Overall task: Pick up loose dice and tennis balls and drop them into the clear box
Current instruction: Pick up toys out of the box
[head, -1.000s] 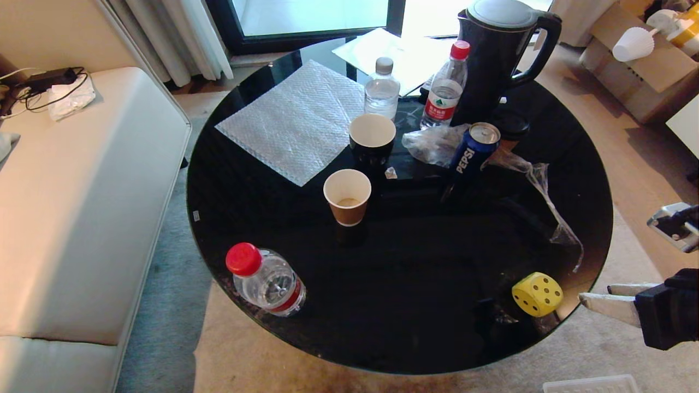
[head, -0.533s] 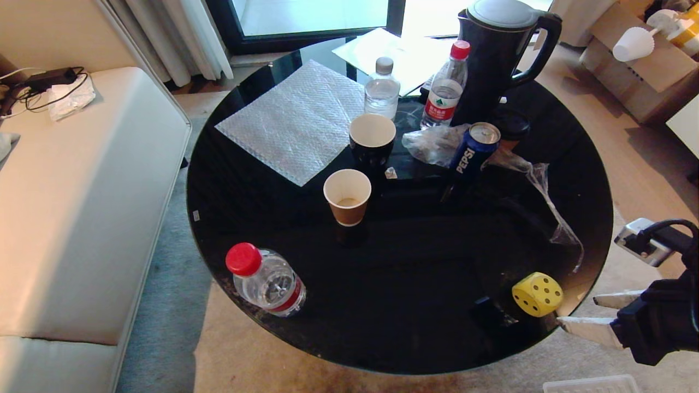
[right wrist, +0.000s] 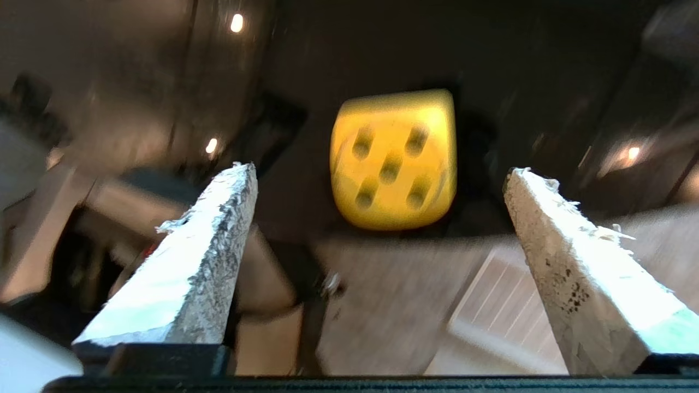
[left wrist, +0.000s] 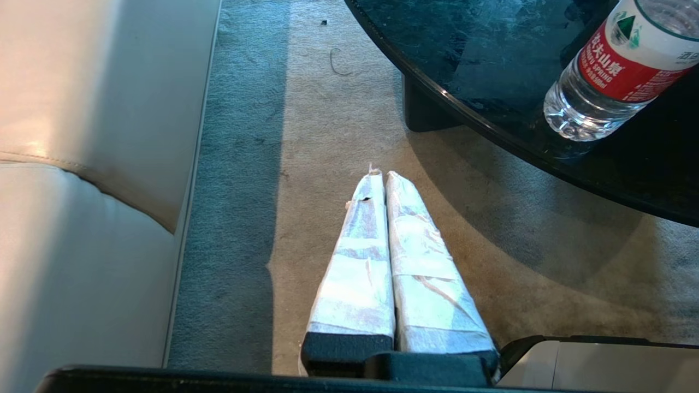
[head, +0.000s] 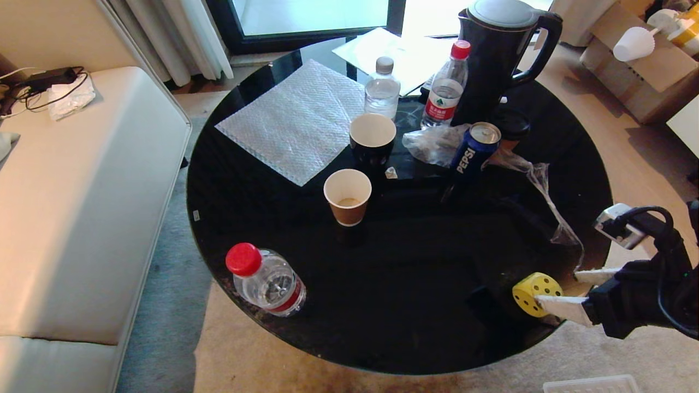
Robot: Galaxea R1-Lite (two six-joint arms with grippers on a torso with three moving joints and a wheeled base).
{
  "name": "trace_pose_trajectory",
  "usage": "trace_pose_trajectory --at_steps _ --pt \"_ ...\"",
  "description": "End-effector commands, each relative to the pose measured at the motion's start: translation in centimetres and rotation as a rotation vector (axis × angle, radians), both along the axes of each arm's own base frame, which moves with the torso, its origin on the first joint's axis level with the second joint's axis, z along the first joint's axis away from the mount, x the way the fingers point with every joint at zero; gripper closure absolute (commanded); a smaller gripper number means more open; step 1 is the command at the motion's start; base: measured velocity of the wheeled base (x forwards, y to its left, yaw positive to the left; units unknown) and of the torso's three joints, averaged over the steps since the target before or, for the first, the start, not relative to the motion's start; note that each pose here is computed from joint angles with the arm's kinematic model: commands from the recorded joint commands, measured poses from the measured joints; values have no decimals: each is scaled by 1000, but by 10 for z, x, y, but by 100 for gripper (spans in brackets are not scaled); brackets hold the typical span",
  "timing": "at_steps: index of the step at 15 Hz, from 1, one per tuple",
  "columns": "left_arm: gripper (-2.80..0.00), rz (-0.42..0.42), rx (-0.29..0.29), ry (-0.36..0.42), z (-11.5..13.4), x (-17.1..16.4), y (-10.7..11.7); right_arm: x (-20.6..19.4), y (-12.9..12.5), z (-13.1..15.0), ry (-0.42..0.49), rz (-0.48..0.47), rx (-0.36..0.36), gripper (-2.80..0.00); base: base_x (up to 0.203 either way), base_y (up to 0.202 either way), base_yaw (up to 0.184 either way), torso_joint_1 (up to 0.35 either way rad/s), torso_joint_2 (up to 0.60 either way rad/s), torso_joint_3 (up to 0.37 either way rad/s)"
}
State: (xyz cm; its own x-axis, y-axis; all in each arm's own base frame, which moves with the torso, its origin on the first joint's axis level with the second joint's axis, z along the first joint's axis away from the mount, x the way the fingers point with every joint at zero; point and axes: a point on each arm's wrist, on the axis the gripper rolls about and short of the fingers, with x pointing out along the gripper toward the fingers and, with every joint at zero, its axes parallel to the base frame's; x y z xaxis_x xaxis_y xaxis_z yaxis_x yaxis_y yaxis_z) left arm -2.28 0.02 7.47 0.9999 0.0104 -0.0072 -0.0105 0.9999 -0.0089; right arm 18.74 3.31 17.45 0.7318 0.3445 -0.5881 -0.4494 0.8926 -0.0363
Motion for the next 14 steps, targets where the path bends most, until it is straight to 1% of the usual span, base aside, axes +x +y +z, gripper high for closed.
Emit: trace_pose_trajectory --at_steps 1,2,5,6,14 --pt "0 0 0 3 -1 0 0 14 2 -8 7 25 -33 -280 0 0 0 0 0 0" --pt "0 0 0 4 -1 0 0 18 2 -8 -17 33 -42 -280 0 0 0 0 0 0" --pt "0 0 0 4 -1 0 0 20 3 -9 -29 50 -61 -280 0 0 0 0 0 0" --pt "0 0 0 2 0 0 0 21 2 -9 -36 59 -78 -280 0 0 0 0 0 0" --pt "0 0 0 2 0 0 0 18 2 -14 -13 74 -73 -280 0 0 0 0 0 0"
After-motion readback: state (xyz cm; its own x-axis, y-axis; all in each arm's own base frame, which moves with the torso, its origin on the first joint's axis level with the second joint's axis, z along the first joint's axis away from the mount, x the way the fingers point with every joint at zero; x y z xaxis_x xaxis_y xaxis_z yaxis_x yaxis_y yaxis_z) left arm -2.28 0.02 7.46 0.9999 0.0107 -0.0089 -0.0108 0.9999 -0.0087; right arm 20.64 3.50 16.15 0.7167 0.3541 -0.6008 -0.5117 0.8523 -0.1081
